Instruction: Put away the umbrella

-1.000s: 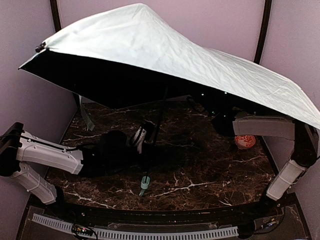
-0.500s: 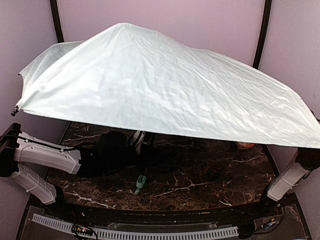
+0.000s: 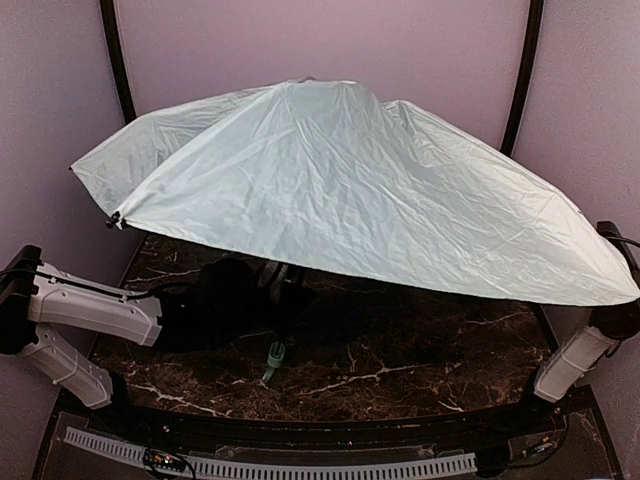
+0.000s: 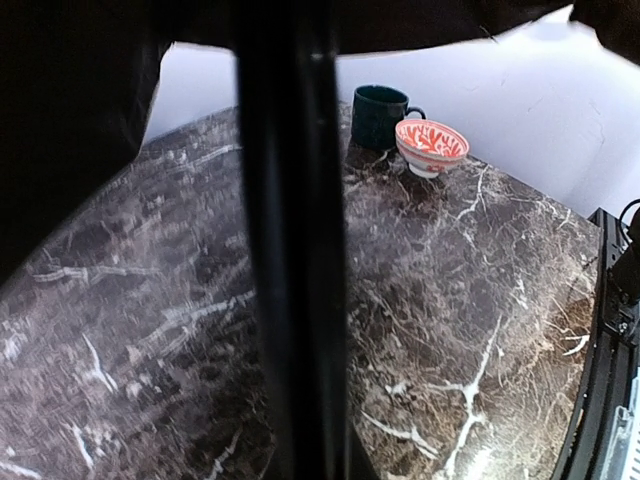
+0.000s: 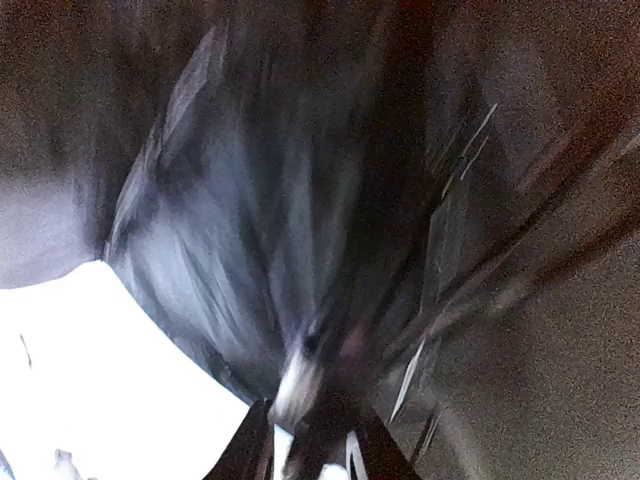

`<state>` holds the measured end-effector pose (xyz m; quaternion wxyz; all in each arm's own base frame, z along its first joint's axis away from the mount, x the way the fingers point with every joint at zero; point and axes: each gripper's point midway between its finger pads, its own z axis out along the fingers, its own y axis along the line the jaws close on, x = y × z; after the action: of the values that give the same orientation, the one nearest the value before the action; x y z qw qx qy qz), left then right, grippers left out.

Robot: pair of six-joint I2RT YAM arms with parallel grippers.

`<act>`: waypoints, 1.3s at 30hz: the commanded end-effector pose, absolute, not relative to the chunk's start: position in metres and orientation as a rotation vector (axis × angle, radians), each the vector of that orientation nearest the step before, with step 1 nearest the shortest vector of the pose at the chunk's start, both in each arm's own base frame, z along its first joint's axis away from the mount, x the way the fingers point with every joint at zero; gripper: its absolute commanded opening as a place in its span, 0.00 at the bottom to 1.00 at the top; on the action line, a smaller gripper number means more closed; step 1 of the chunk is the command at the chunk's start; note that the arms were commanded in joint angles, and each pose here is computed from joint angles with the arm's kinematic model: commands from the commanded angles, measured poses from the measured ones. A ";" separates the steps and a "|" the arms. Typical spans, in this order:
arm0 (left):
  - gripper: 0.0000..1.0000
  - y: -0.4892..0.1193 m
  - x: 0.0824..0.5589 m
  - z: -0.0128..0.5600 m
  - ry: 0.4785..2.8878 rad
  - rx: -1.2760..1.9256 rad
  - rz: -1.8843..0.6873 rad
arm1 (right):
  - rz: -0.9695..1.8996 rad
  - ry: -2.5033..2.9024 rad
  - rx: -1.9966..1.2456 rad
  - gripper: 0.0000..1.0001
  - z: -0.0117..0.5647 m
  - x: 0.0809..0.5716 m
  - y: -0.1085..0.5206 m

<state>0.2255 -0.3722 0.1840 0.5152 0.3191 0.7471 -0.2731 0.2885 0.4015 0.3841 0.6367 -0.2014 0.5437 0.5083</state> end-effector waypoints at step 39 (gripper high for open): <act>0.59 -0.372 0.233 0.206 1.572 0.734 -0.579 | 0.834 1.349 -0.482 0.00 0.406 0.321 0.355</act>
<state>0.2381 -0.3780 0.1949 0.6012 0.3113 0.6908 -0.2538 0.2932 0.3943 0.3464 0.5771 -0.2334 0.6428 0.4465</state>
